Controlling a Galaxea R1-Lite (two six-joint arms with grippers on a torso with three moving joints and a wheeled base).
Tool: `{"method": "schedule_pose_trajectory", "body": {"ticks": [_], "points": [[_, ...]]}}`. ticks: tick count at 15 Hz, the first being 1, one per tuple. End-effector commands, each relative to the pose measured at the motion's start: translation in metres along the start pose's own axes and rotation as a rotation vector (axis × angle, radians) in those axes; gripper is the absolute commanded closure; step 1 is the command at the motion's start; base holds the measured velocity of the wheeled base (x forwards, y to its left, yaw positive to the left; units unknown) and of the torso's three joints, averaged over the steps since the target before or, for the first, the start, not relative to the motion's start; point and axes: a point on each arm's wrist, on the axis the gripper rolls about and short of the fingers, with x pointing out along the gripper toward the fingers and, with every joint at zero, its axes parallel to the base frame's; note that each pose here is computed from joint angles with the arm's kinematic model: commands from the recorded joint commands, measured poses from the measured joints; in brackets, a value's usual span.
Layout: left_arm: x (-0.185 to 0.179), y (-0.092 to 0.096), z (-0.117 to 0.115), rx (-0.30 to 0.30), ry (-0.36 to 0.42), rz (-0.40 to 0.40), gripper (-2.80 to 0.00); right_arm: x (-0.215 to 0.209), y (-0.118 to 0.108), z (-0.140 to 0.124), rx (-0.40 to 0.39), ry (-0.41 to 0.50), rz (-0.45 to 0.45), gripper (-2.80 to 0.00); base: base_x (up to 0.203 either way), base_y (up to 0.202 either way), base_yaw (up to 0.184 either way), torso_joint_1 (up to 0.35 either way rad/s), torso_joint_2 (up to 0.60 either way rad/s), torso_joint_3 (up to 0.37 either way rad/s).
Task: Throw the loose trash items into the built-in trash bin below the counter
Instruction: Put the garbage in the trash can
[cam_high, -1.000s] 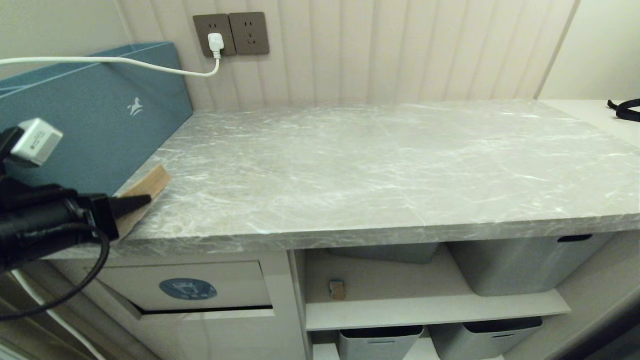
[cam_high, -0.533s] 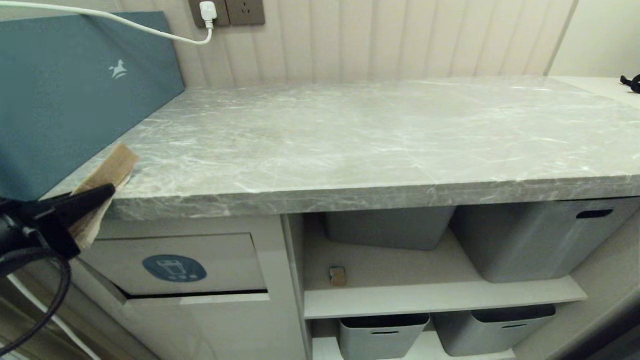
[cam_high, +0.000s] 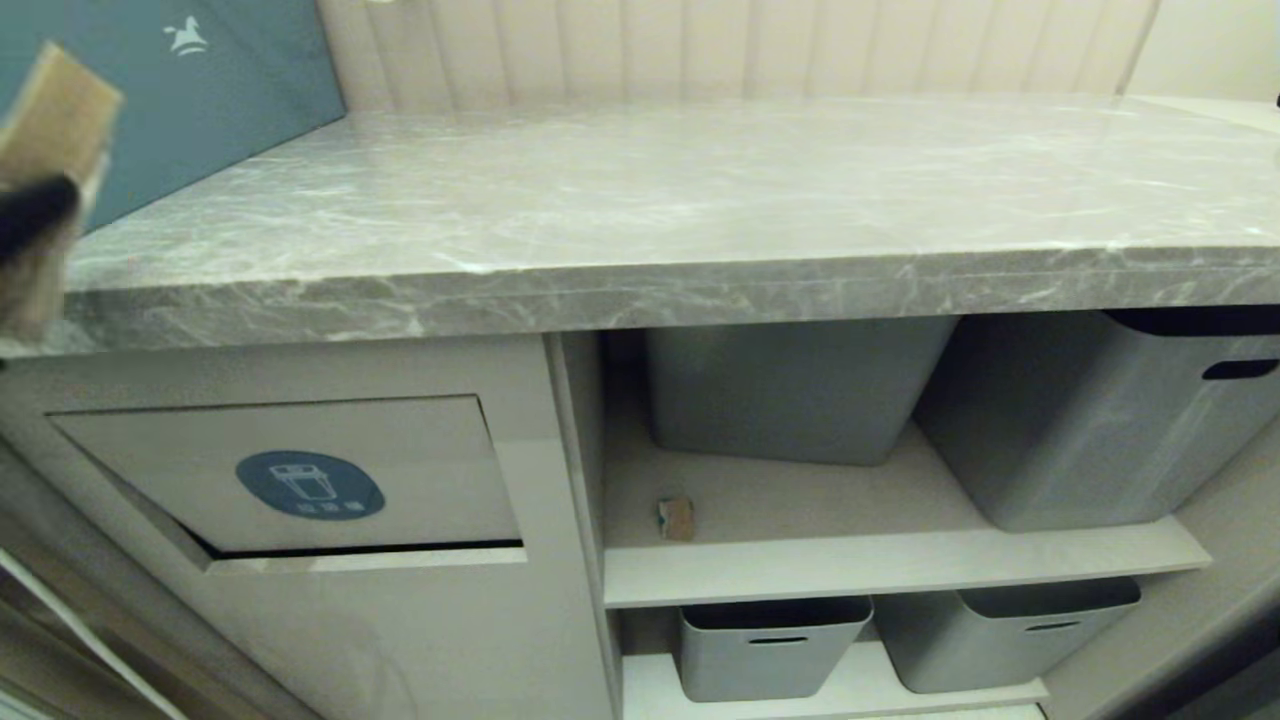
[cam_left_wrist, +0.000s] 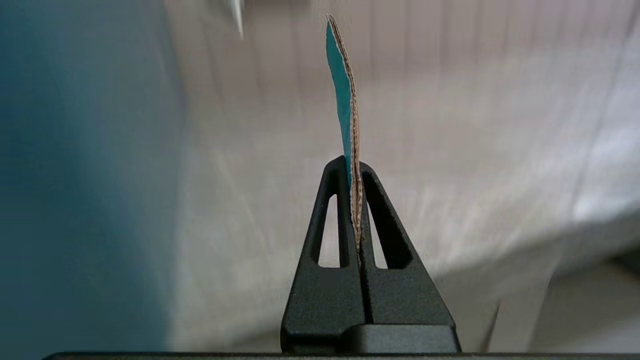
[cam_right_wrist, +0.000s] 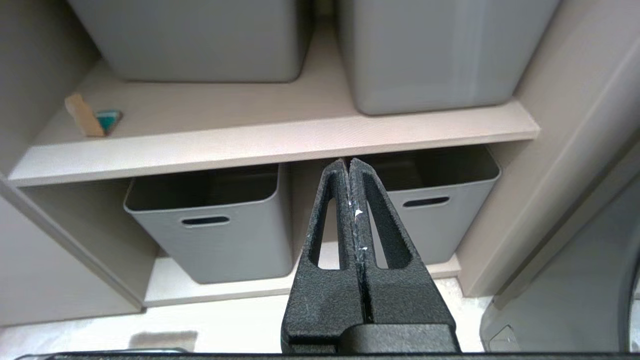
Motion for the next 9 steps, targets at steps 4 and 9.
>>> {"method": "schedule_pose_trajectory", "body": {"ticks": [4,9], "points": [[-0.051,-0.007,0.056,0.058,-0.191,0.011,0.0,0.0,0.0,0.0,0.0,0.002,-0.001,0.0,0.0,0.0,0.0,-0.008,0.04,0.037],[-0.105,-0.023,0.019,0.017,-0.02,-0.008,0.0,0.0,0.0,0.0,0.001,0.002,-0.001,0.0,0.0,0.0,0.0,0.0,0.0,0.0]]}}
